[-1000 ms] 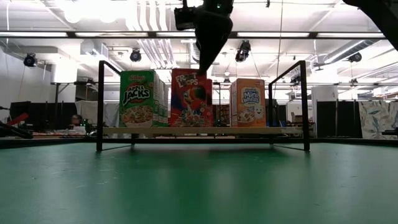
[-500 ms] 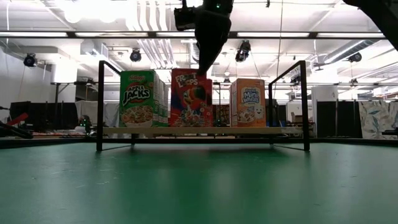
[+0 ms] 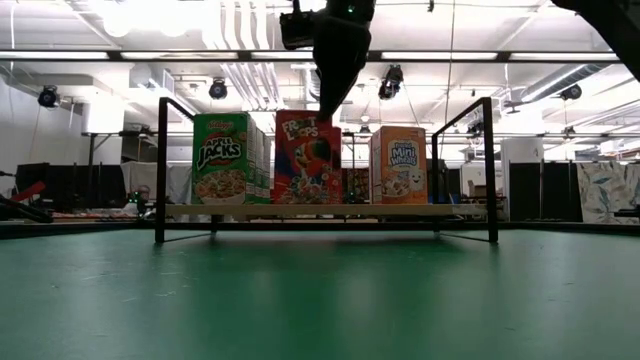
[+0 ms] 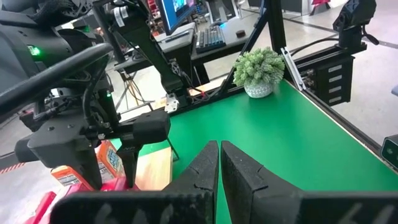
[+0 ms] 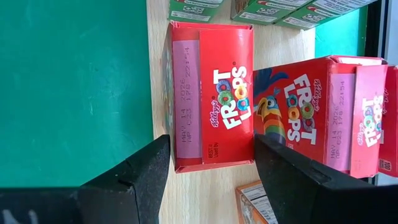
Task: Stack cereal on shelf
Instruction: Put the red cereal box on the shelf aligned with the other red cereal boxes
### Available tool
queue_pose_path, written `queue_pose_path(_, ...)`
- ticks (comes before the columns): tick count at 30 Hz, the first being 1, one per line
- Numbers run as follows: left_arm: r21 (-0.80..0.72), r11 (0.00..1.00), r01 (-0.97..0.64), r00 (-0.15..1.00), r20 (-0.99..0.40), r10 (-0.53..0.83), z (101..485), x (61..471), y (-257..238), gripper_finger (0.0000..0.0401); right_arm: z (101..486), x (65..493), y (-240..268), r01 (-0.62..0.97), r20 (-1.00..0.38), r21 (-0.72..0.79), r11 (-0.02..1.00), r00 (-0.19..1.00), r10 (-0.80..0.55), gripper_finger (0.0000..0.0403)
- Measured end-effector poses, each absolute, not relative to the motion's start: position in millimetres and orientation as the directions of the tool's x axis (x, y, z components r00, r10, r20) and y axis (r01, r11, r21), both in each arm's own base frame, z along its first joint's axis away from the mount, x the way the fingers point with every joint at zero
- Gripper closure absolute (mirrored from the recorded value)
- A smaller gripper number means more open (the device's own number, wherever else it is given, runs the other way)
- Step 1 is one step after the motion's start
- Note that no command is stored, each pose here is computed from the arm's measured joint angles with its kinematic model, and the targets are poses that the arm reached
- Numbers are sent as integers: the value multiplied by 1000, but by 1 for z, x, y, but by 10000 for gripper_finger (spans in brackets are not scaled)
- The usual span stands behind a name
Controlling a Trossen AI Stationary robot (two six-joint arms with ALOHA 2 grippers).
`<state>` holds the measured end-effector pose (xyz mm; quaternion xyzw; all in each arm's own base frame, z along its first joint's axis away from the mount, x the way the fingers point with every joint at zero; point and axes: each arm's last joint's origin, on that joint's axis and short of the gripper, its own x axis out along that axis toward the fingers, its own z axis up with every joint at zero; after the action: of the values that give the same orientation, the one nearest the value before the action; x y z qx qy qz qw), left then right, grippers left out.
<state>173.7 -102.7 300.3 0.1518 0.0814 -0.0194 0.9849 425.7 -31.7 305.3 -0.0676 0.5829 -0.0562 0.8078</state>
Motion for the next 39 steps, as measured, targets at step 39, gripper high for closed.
queue_pose_path(39, 303, 951, 63, 986, -167, -12, 300, 174, -103, 400, 307, 416, -33, -22, -954, -178, 984, 248, -167, 226)
